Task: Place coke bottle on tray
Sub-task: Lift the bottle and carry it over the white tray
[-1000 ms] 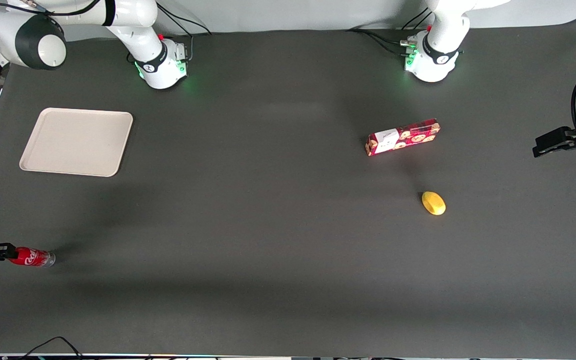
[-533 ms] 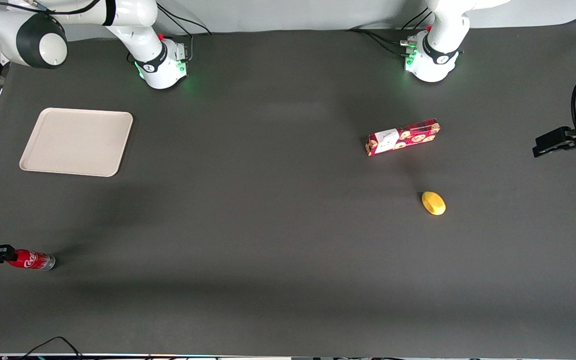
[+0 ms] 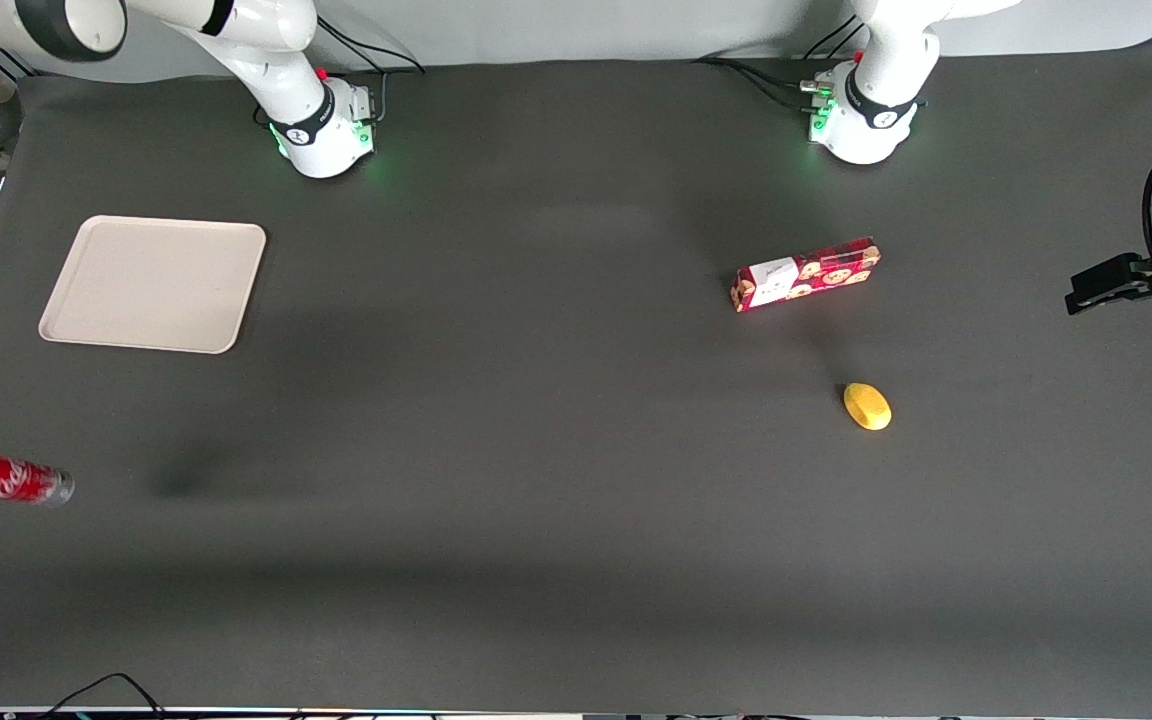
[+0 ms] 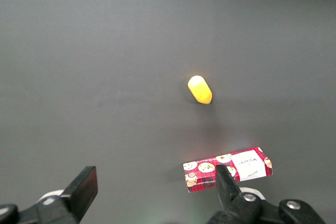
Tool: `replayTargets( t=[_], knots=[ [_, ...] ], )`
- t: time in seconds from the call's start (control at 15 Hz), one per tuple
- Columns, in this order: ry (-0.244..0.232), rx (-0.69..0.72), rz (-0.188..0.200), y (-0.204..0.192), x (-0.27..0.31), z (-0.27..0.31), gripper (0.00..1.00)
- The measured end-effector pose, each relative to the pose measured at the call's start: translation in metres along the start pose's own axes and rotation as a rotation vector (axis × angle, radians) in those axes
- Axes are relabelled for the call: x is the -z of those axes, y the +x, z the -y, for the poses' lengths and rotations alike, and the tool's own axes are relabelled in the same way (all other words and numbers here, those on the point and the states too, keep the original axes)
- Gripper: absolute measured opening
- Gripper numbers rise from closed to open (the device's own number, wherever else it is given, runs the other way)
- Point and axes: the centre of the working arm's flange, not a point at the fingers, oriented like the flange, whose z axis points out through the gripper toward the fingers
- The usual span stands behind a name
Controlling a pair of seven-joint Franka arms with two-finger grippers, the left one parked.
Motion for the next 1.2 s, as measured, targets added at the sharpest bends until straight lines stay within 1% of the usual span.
replayTargets(
  t=[0.13, 0.33, 0.47, 0.6, 0.67, 0.73, 0.87, 1.0, 1.13, 1.2],
  knots=[
    [-0.001, -0.008, 0.032, -0.025, 0.038, 0.018, 0.33],
    [0.000, -0.026, 0.070, -0.076, 0.076, 0.027, 0.33],
    [0.011, -0.065, 0.099, -0.118, 0.083, 0.016, 0.33],
    [0.033, -0.118, 0.126, -0.161, 0.076, -0.005, 0.33],
    [0.042, -0.146, 0.127, -0.180, 0.069, -0.017, 0.33],
    [0.046, -0.173, 0.120, -0.198, 0.060, -0.029, 0.33],
    [0.039, -0.200, 0.094, -0.241, 0.030, -0.054, 0.33],
    [0.042, -0.203, 0.101, -0.274, 0.000, -0.064, 0.33],
    [0.059, -0.182, 0.113, -0.301, -0.025, -0.075, 0.33],
    [0.061, -0.167, 0.105, -0.314, -0.035, -0.086, 0.33]
  ],
)
